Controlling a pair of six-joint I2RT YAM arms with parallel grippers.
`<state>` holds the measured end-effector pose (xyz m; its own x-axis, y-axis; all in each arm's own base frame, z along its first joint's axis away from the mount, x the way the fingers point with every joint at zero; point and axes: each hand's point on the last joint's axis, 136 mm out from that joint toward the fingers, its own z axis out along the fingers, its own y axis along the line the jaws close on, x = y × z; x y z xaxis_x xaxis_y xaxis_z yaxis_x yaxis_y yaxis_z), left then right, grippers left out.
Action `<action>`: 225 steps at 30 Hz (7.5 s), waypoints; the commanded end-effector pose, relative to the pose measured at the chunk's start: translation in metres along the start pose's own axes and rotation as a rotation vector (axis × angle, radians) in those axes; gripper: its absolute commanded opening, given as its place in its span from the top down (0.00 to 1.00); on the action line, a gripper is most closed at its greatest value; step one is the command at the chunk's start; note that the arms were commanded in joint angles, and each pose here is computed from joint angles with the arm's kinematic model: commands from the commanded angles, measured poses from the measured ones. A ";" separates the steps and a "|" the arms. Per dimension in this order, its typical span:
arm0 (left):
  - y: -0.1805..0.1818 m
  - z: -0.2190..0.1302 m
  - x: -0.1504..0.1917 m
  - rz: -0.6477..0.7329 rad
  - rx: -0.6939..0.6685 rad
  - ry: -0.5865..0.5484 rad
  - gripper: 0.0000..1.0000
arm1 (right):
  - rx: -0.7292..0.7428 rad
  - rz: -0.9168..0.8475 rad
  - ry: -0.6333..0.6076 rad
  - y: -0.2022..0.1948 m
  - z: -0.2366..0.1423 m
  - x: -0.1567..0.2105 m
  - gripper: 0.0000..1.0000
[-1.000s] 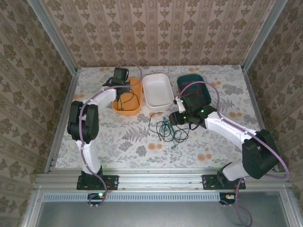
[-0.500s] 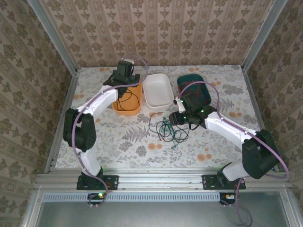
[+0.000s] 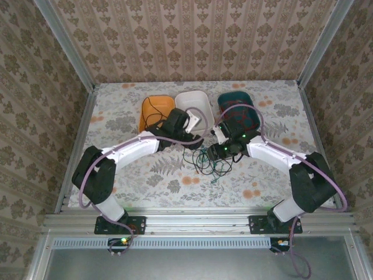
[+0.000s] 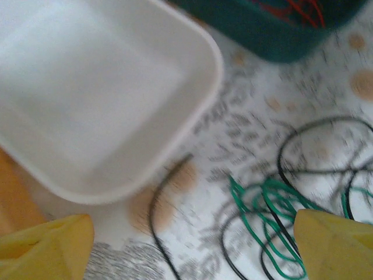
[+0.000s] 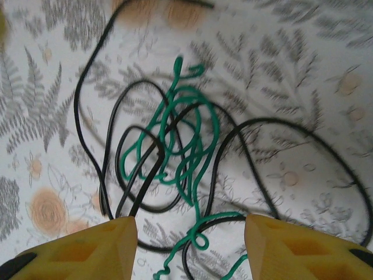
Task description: Untangle the cables
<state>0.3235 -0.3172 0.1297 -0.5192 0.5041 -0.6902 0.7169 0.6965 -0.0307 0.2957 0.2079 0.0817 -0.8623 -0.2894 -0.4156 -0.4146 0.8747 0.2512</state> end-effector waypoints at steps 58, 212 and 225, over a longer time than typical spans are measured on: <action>-0.030 0.002 0.023 -0.064 0.160 -0.107 0.13 | -0.070 0.087 -0.749 0.013 -0.239 -0.137 1.00; 0.188 -0.416 -0.271 -0.039 -0.648 -1.246 1.00 | -0.132 0.380 -0.321 -0.033 -0.084 -0.076 0.43; 0.159 -0.383 -0.289 -0.120 -0.300 -1.294 1.00 | -0.119 0.369 -0.328 -0.034 -0.089 -0.076 0.44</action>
<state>0.4117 -0.1434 0.6068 0.3961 -0.2189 -0.8917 0.3973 0.9164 -0.0485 0.3525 0.1682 0.1786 -0.8344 0.1933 -0.5162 -0.1338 0.8375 0.5298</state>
